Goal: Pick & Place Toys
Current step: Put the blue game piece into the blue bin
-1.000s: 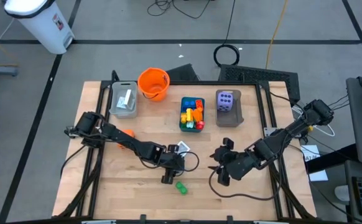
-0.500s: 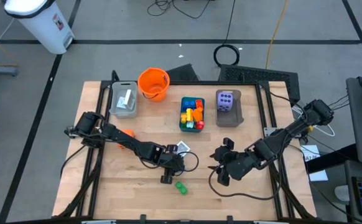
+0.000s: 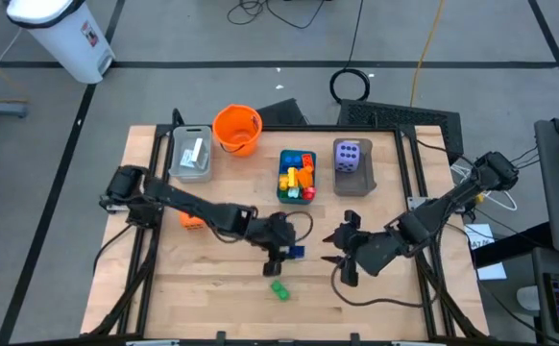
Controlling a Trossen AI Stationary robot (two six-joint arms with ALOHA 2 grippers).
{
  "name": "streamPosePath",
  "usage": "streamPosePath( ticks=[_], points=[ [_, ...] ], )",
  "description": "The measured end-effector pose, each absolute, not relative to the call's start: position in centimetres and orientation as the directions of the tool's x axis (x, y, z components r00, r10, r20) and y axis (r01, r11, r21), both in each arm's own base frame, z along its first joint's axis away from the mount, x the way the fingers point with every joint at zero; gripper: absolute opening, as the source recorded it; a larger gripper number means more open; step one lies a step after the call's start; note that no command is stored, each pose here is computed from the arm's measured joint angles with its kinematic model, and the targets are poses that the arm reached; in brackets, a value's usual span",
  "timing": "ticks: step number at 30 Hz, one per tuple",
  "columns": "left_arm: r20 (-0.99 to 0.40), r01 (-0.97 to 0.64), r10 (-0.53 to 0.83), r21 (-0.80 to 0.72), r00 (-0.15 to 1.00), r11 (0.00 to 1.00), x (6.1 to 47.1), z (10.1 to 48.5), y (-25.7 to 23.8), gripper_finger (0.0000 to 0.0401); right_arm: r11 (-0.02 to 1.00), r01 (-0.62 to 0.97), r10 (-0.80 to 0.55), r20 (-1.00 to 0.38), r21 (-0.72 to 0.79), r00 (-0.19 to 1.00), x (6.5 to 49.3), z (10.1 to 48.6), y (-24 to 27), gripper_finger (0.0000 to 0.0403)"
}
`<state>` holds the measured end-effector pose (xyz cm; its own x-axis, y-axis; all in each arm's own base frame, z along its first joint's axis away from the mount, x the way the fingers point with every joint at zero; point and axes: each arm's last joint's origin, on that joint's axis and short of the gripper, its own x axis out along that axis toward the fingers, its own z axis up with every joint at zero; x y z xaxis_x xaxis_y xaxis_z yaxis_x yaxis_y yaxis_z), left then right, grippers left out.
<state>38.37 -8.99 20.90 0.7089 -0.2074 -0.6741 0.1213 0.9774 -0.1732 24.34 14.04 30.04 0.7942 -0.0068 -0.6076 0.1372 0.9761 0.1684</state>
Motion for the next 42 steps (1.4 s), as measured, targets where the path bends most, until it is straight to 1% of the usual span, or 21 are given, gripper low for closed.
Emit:
streamPosePath(
  ticks=[3, 7, 9, 11, 13, 18, 24, 28, 33, 39, 42],
  points=[
    [-0.622, 0.138, -0.232, -0.196, 0.747, 0.971, 39.1, 23.8, -8.2, 0.0149, 0.981, 0.091, 0.012, -0.527, 0.169, 0.849, 24.4, 31.5, 13.5, 0.0210],
    [-0.609, 0.147, -0.222, -0.171, 0.761, 0.974, 39.9, 26.6, -7.5, 0.0149, 0.975, 0.075, 0.013, -0.389, 0.210, 0.921, 25.1, 33.5, 12.3, 0.0210],
    [-0.579, 0.160, -0.217, -0.148, 0.786, 0.976, 40.2, 27.8, -7.4, 0.0153, 0.978, 0.068, 0.007, -0.355, 0.196, 0.935, 25.4, 34.0, 11.6, 0.0210],
    [-0.561, 0.155, -0.213, -0.150, 0.800, 0.976, 40.4, 28.7, -7.1, 0.0161, 0.981, 0.058, 0.011, -0.350, 0.187, 0.937, 25.8, 34.1, 10.8, 0.0210],
    [-0.552, 0.151, -0.213, -0.157, 0.806, 0.976, 40.6, 29.3, -6.9, 0.0163, 0.979, 0.050, 0.024, -0.363, 0.195, 0.932, 26.1, 34.0, 10.1, 0.0210],
    [-0.525, 0.136, -0.207, -0.171, 0.826, 0.976, 40.9, 30.3, -6.1, 0.0150, 0.974, 0.033, 0.067, -0.424, 0.223, 0.903, 26.5, 33.4, 9.1, 0.0210],
    [-0.524, 0.131, -0.236, -0.229, 0.818, 0.965, 41.0, 30.2, -5.3, 0.0151, 0.977, 0.057, 0.054, -0.502, 0.204, 0.863, 25.9, 32.7, 9.0, 0.0210],
    [-0.527, 0.130, -0.234, -0.227, 0.817, 0.965, 41.0, 30.2, -5.2, 0.0159, 0.978, 0.070, 0.047, -0.529, 0.198, 0.847, 25.7, 32.4, 8.9, 0.0210],
    [-0.527, 0.129, -0.233, -0.227, 0.817, 0.965, 41.1, 30.2, -5.1, 0.0150, 0.981, 0.094, 0.015, -0.545, 0.172, 0.838, 25.6, 32.3, 8.8, 0.0210],
    [-0.520, 0.131, -0.230, -0.220, 0.823, 0.967, 41.1, 30.3, -5.1, 0.0156, 0.985, 0.108, -0.006, -0.608, 0.131, 0.794, 25.2, 31.6, 8.6, 0.0210],
    [-0.519, 0.127, -0.226, -0.219, 0.824, 0.967, 41.1, 30.3, -5.1, 0.0157, 0.985, 0.111, -0.008, -0.612, 0.131, 0.791, 25.2, 31.5, 8.6, 0.0210]
  ],
)
